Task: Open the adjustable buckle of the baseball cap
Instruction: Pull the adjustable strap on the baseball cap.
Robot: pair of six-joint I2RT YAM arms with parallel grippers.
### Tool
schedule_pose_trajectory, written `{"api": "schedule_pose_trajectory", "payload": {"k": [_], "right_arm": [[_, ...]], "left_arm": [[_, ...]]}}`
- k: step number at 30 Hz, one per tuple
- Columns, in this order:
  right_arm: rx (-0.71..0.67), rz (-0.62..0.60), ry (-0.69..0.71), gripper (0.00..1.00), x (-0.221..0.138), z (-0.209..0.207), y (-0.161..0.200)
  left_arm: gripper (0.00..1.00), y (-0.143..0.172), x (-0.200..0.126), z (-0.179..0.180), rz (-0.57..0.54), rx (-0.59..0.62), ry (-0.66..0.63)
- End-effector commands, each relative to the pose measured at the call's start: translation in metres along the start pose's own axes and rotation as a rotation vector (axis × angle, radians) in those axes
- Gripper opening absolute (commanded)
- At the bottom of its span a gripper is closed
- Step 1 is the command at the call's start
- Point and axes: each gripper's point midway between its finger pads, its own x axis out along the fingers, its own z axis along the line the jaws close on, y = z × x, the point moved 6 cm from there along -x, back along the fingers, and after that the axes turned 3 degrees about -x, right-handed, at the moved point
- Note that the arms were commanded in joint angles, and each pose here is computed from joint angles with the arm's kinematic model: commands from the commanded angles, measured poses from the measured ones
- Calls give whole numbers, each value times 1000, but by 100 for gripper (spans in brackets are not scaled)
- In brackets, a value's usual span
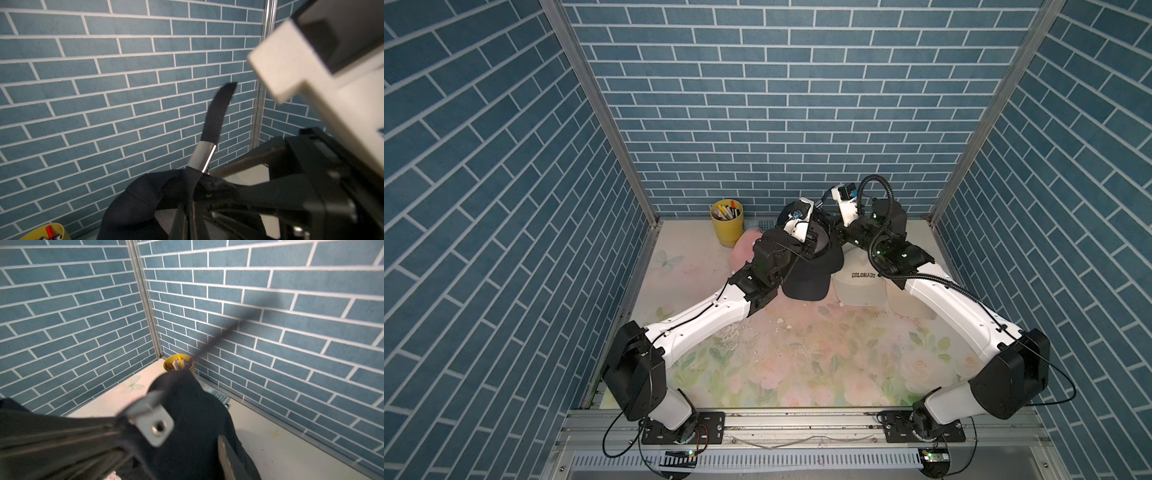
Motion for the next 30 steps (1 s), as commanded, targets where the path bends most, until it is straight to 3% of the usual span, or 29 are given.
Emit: {"api": "schedule_pose_trajectory", "payload": {"k": [1, 14, 21, 24, 30], "right_arm": [[-115, -107, 5, 34, -12, 7, -25], [-201, 27, 85, 19, -9, 0, -4], [-228, 25, 153, 9, -10, -7, -5], [-200, 11, 265, 5, -14, -19, -5], [-188, 16, 310, 1, -15, -24, -6]], "left_arm": [[0, -5, 6, -3, 17, -31, 12], [0, -18, -1, 0, -17, -62, 26], [0, -17, -2, -4, -11, -76, 56], [0, -15, -4, -2, -11, -83, 47], [0, -15, -10, 0, -16, -82, 50]]}}
